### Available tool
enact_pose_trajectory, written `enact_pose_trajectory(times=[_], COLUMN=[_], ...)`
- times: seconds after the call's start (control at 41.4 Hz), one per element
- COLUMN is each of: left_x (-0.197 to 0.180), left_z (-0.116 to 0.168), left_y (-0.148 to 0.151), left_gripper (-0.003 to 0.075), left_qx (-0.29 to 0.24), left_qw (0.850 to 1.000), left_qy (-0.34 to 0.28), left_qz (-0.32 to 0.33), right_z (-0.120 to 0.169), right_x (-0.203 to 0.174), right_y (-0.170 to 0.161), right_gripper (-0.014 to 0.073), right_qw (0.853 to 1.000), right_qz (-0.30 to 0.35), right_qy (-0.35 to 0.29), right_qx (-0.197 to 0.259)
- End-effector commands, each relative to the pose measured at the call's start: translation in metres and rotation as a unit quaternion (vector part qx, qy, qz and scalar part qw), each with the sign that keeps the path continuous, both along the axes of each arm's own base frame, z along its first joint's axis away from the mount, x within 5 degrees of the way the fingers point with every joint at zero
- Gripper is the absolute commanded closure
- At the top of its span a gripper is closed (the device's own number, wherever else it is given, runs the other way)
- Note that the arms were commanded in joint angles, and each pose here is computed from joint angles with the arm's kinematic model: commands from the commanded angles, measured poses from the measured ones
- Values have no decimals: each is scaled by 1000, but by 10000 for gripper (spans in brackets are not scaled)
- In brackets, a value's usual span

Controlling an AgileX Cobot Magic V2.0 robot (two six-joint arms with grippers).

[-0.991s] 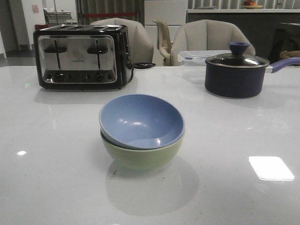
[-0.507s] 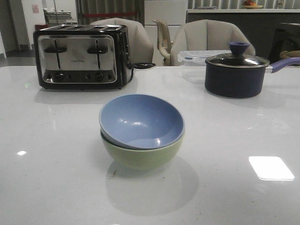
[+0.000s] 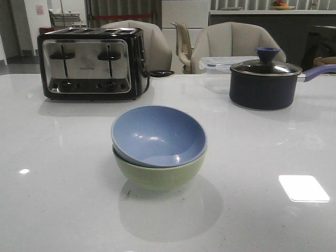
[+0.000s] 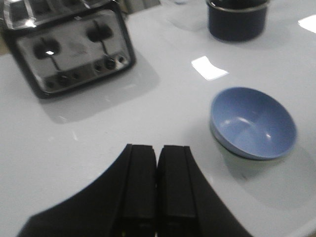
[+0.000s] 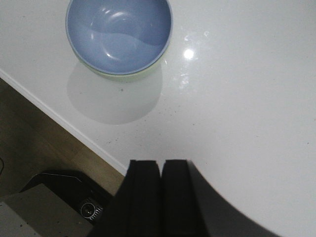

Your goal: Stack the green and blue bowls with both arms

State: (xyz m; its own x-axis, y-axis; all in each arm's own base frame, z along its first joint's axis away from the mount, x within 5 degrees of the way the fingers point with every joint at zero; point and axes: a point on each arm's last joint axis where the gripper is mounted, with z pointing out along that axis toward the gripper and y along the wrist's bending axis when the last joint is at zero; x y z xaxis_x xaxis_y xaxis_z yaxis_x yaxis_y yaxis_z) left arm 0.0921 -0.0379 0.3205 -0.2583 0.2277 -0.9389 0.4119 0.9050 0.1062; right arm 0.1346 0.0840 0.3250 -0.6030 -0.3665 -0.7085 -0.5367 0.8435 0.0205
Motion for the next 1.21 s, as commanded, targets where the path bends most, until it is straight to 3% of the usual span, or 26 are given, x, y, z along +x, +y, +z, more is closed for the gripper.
enact_pose_trajectory(times=[0.0, 0.29, 0.556, 1.184], left_x=[-10, -36, -40, -39], left_z=[2, -66, -99, -99], left_y=[12, 29, 31, 34], left_gripper=[621, 620, 620, 621], left_qx=[-38, -67, -93, -85], left_qw=[993, 962, 954, 950], left_qy=[-107, -238, -257, -258], left_qz=[43, 116, 123, 153], right_z=[13, 13, 13, 13], right_x=[4, 4, 4, 4], right_y=[1, 1, 1, 1], right_gripper=[558, 558, 558, 558], right_qw=[999, 999, 999, 999], right_qz=[-1, -1, -1, -1], right_qy=[-39, -39, -39, -39], right_qx=[16, 16, 15, 15])
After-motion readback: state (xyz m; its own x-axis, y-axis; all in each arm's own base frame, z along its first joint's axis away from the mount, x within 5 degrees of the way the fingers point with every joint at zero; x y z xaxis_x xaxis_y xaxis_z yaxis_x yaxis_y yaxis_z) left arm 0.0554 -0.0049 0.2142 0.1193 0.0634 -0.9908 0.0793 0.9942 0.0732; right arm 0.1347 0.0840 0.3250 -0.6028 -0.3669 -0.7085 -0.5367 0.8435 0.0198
